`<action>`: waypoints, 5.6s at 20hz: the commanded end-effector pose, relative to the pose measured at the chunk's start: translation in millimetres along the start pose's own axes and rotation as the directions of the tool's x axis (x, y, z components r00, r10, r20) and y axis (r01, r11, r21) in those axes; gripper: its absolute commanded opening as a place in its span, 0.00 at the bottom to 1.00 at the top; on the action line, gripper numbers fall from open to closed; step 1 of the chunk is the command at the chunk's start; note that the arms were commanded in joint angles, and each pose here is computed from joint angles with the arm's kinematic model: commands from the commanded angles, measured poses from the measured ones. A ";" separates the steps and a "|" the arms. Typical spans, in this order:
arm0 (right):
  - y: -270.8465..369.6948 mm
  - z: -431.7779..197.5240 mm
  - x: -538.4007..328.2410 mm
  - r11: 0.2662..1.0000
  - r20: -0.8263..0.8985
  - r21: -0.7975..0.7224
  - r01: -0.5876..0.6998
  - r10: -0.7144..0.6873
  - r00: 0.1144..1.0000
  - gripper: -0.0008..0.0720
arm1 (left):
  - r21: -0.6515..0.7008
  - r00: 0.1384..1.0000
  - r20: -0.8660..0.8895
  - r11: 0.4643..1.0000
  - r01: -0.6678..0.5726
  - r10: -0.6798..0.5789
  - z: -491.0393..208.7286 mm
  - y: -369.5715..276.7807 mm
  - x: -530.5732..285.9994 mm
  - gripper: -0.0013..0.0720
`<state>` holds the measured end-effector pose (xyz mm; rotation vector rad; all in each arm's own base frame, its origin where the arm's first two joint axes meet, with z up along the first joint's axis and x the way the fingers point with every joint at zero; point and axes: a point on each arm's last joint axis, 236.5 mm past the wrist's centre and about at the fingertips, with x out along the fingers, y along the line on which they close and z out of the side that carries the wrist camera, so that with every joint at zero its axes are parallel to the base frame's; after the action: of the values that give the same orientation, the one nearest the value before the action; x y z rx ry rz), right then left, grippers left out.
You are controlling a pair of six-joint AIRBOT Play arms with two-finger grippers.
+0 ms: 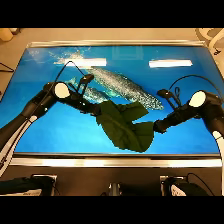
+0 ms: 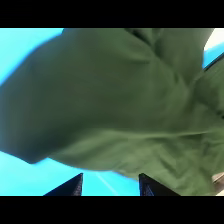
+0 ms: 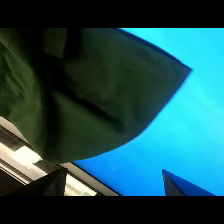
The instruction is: Fold the shirts.
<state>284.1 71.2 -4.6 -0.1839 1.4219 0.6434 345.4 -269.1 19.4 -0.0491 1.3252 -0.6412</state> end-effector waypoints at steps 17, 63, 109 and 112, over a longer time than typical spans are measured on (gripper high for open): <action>-19.8 -6.7 76.1 0.991 -0.121 0.105 -0.083 0.096 0.988 0.89 | -0.175 0.998 -0.055 0.984 0.020 -0.030 3.4 63.9 45.0 0.78; -49.4 130.3 -144.9 0.950 0.384 0.006 0.313 -0.291 0.876 0.03 | 0.058 0.945 0.245 0.969 -0.240 0.219 25.7 55.3 -107.9 0.04; 10.6 141.1 -99.4 0.992 0.556 -0.118 0.032 0.039 0.830 0.03 | -0.056 0.772 0.633 0.998 -0.026 0.056 63.2 63.4 -205.6 0.04; 24.4 140.7 -361.0 0.844 0.897 0.042 0.535 -0.268 0.352 0.03 | -0.032 0.139 0.988 0.973 -0.227 0.065 70.1 -9.6 -486.6 0.04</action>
<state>411.7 100.0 166.3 -0.1116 0.6922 0.6349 416.1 -129.5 251.6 -0.2858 0.5232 -0.4631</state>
